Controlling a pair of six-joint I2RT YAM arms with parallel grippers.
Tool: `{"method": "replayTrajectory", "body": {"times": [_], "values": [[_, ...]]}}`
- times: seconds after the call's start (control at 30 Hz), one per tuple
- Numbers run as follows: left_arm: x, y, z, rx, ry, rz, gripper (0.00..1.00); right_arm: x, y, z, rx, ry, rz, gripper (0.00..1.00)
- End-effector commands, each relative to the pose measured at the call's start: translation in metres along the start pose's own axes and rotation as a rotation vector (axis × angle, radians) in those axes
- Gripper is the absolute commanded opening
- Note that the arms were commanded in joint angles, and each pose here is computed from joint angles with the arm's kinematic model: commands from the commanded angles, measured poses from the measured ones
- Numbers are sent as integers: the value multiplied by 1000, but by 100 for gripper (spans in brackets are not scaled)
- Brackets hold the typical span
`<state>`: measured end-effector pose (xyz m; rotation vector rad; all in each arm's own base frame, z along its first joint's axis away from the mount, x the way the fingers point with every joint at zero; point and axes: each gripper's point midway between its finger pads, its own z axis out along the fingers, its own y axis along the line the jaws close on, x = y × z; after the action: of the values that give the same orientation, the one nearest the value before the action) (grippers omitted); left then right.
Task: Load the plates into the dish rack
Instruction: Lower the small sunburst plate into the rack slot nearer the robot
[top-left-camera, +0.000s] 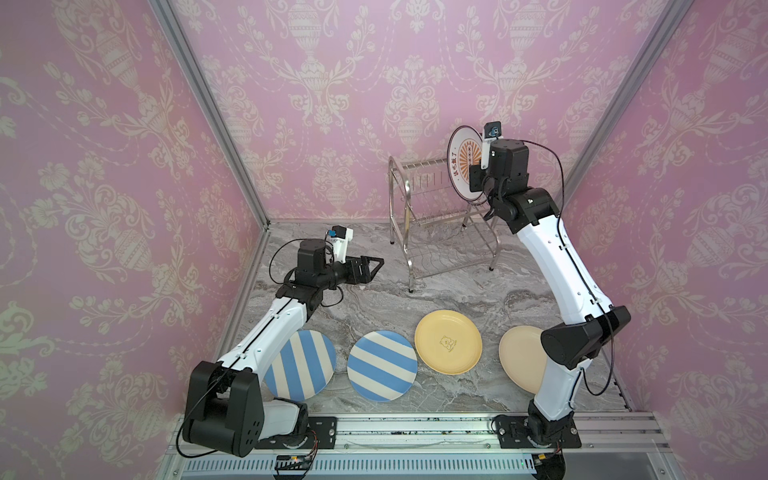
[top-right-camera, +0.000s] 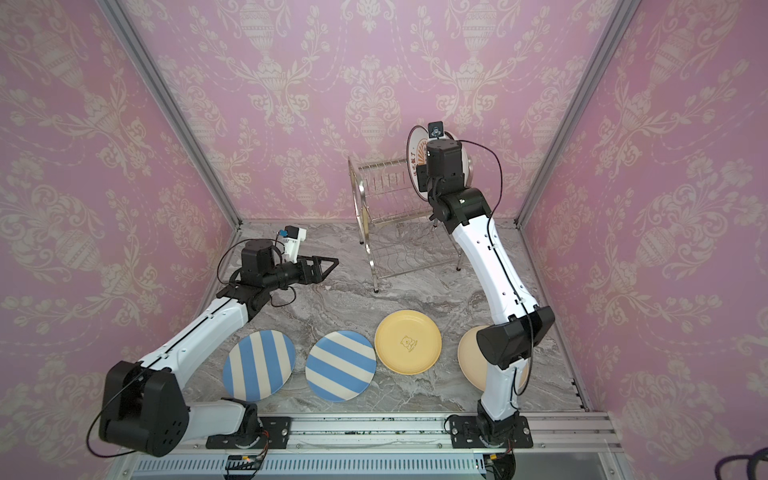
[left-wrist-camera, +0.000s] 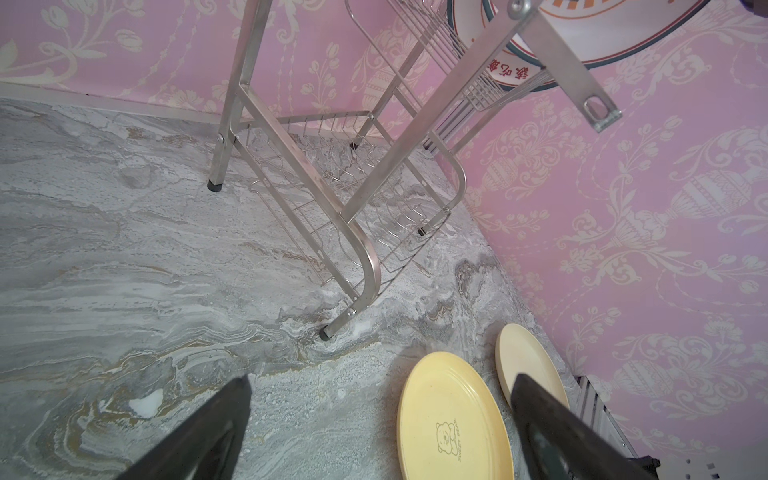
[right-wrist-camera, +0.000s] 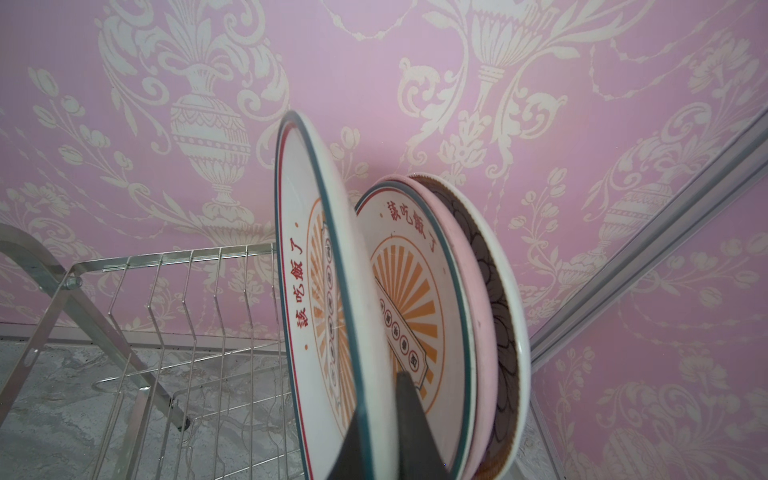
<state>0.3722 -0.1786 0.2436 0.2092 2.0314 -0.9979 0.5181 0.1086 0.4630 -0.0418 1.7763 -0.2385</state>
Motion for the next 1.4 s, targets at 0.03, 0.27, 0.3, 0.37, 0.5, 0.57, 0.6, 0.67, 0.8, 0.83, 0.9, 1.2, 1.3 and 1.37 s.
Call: {"method": "replayTrajectory", "body": {"times": [0.03,0.27,0.3,0.37,0.5,0.57,0.6,0.67,0.8,0.83,0.9,1.2,1.3,1.37], "values": [[-5,-2,-4,-20,-3,45,99,-29,-10,0,53,-102,35,0],[1,2,1,-8,12,29,99,-34,-11,6,72,-116,16,0],[0,1,1,-4,8,28,99,-34,-11,7,76,-116,9,0],[-1,0,0,-3,1,31,99,-33,-12,9,90,-115,-1,0],[-1,1,-1,-11,0,39,99,-32,-14,13,110,-116,-20,0],[1,4,1,-17,6,39,99,-34,-15,15,108,-121,-16,0],[2,5,1,-19,8,38,99,-35,-15,17,110,-121,-16,0],[3,6,4,-15,16,30,99,-35,-14,20,110,-114,-24,0],[4,7,4,-11,15,24,99,-27,-10,27,109,-92,-38,0],[4,7,4,-13,14,26,99,-25,-10,29,110,-86,-40,0],[5,6,3,-16,15,31,99,-21,-9,32,107,-78,-40,0],[6,8,2,-29,19,37,99,-5,-7,41,109,-44,-49,0],[6,8,2,-29,18,39,99,1,-6,43,112,-35,-55,0],[6,8,2,-28,19,37,99,6,-5,45,110,-28,-60,0]]}}
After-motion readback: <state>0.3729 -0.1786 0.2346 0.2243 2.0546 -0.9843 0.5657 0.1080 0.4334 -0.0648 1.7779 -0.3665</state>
